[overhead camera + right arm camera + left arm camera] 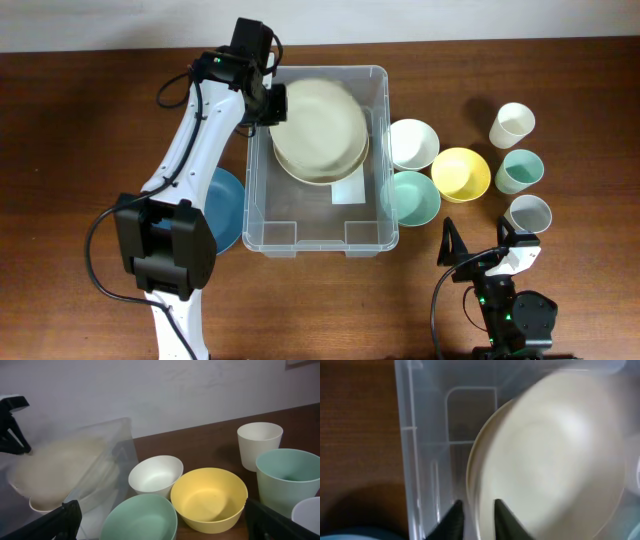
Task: Pack container
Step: 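Stack the cream plate onto the first plate in the container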
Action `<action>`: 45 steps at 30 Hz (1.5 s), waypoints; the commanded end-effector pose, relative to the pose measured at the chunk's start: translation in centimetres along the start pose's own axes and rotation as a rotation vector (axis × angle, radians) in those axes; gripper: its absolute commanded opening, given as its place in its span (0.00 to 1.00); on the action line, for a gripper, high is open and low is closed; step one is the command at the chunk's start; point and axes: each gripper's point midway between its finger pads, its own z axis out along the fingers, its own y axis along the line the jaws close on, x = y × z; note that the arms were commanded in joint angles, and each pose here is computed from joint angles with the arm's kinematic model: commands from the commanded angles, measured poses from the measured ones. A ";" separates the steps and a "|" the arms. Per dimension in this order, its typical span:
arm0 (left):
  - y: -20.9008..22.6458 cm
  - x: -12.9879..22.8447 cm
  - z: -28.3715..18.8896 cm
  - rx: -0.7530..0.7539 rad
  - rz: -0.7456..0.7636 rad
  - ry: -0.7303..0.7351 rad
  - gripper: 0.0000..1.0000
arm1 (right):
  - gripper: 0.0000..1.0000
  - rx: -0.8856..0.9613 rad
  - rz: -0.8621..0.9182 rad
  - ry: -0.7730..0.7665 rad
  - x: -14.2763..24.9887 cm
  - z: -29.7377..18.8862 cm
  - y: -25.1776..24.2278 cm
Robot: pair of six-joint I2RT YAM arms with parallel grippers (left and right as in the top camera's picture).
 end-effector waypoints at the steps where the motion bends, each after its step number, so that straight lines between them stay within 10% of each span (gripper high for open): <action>1: -0.7 -0.9 -0.7 0.025 0.012 -0.033 0.29 | 0.99 -0.003 0.008 0.006 0.3 0.0 0.0; 14: -3.5 -2.6 -6.4 0.107 0.069 -0.140 0.31 | 0.99 -0.003 0.008 0.006 0.3 0.0 0.0; 23: -6.8 2.4 -6.2 0.106 0.179 0.013 0.25 | 0.99 -0.003 0.008 0.006 0.3 0.0 0.0; 27: -8.2 4.2 -6.0 0.090 0.230 0.052 0.01 | 0.99 -0.003 0.008 0.006 0.3 0.0 0.0; 36: -9.3 8.8 -2.6 0.035 0.303 0.170 0.01 | 0.99 -0.003 0.008 0.006 0.3 0.0 0.0; 45: -6.7 5.6 -4.1 0.000 0.243 0.057 0.01 | 0.99 -0.003 0.008 0.006 0.3 0.0 0.0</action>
